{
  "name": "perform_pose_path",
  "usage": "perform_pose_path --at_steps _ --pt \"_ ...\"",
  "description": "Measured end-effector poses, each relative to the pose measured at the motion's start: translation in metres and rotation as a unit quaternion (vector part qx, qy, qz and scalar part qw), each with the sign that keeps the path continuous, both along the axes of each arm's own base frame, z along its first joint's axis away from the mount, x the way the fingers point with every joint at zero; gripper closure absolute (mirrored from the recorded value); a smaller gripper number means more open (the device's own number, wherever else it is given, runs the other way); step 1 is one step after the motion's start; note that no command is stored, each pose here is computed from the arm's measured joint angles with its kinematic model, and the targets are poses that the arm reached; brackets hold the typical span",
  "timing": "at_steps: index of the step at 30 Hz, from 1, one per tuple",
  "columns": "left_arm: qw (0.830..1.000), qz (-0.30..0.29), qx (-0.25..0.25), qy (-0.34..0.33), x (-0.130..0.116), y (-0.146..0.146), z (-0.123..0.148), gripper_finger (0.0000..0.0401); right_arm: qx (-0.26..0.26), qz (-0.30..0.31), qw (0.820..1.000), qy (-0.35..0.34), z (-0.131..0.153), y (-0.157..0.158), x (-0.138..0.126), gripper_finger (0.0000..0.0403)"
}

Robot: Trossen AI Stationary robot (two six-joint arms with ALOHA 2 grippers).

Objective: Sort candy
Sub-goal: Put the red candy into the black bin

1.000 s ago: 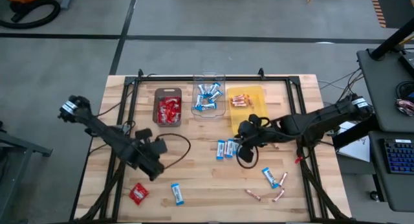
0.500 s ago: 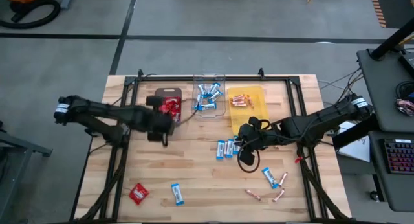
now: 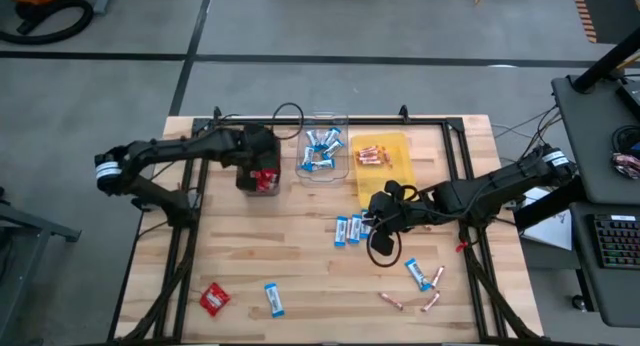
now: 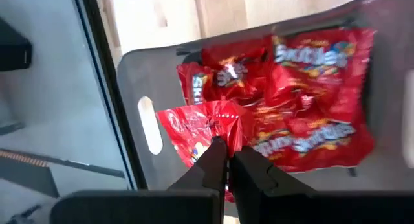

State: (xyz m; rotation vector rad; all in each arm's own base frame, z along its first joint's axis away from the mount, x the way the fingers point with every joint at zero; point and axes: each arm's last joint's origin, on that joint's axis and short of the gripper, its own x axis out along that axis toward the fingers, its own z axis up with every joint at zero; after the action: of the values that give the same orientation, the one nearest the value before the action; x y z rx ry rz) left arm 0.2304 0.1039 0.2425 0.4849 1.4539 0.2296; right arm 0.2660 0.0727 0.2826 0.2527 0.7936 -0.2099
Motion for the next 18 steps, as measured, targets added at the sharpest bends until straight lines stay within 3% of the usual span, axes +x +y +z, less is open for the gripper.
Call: perform_pose_path --at_steps 12,18 --pt "0.998 0.014 -0.023 0.052 0.003 0.035 -0.029 0.0399 0.0 0.0 1.0 0.0 0.0 0.0 0.0 0.0333" --pt "0.998 0.016 -0.029 0.062 0.005 0.037 -0.034 0.0365 0.0 -0.001 1.0 0.0 0.0 0.0 0.0 0.0333"
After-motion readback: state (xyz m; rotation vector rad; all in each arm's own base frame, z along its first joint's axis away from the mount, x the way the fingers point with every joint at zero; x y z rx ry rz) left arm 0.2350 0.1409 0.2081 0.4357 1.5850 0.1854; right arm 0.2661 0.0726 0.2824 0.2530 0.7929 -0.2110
